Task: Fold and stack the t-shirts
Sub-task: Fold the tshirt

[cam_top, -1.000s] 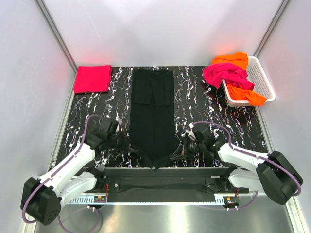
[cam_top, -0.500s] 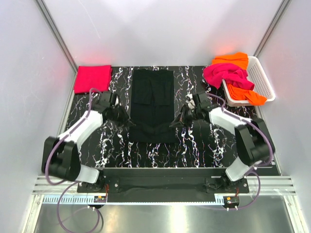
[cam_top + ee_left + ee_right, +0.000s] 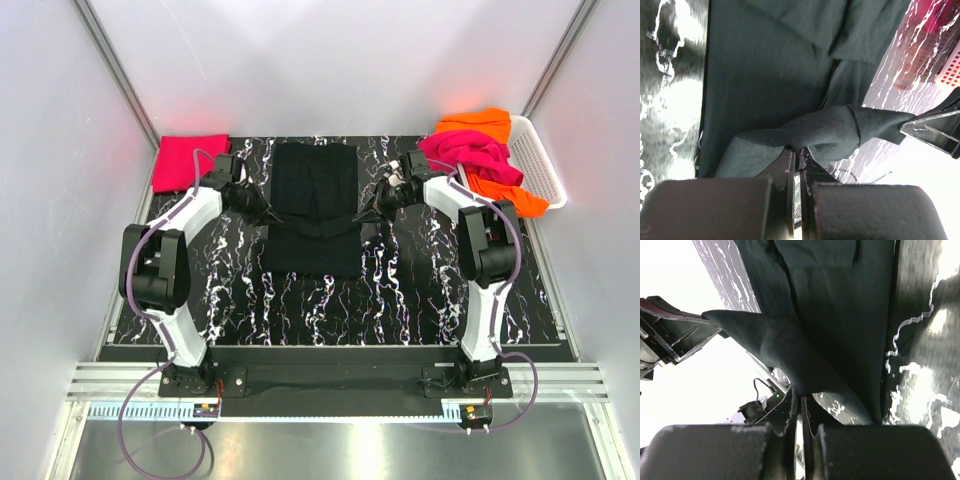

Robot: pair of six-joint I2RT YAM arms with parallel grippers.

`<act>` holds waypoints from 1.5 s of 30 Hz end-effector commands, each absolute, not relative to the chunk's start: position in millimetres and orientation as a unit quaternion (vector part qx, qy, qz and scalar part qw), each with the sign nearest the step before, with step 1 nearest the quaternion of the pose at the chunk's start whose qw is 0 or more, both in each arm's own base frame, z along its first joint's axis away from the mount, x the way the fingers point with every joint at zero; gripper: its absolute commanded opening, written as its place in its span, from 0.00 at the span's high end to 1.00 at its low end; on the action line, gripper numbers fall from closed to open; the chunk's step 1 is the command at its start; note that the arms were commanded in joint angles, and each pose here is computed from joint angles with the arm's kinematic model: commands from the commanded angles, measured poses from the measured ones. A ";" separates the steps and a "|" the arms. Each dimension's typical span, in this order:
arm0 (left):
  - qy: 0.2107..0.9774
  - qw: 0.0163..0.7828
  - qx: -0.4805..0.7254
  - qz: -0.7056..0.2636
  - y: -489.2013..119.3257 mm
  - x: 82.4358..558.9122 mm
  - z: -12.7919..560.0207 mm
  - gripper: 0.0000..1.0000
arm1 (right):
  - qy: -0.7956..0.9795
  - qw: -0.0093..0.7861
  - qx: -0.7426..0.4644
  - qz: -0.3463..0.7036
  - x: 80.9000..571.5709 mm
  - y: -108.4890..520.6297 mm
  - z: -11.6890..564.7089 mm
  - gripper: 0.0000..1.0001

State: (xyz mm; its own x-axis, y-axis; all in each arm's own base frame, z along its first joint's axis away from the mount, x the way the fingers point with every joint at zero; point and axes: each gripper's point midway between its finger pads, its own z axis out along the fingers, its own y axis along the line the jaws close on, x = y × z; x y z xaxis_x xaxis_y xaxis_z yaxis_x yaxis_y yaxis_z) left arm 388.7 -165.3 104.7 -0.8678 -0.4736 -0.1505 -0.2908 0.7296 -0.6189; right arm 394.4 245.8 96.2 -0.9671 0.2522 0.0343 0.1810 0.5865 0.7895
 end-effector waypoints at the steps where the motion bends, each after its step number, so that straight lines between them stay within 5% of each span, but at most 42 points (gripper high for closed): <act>1: 0.907 0.172 -0.194 -0.331 -168.0 411.7 118.7 1.00 | 0.881 0.033 0.096 0.463 404.1 251.2 110.1 1.00; 35: 0.905 0.149 -0.230 -0.325 -146.3 452.1 81.7 0.96 | 0.876 0.003 0.120 0.467 450.4 245.9 70.4 0.93; 38: 0.905 0.146 -0.234 -0.325 -144.2 453.3 78.8 0.92 | 0.876 -0.001 0.121 0.468 452.9 246.1 66.1 0.92; 40: 0.904 0.141 -0.230 -0.330 -144.3 455.3 75.3 0.80 | 0.876 -0.001 0.120 0.467 455.8 245.8 64.0 0.90; 45: 0.918 0.168 -0.205 -0.296 -129.4 459.7 81.4 0.70 | 0.879 0.006 0.123 0.461 467.1 234.1 66.5 0.71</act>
State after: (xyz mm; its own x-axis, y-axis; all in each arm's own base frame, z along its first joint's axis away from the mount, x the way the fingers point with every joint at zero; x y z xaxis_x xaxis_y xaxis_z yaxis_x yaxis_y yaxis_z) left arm 441.3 -139.8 56.4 -0.8568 -0.5115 -0.0649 -0.3695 0.6970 -0.6145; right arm 454.0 243.5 48.8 -0.9642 0.2276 0.1361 0.2442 0.5616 0.7906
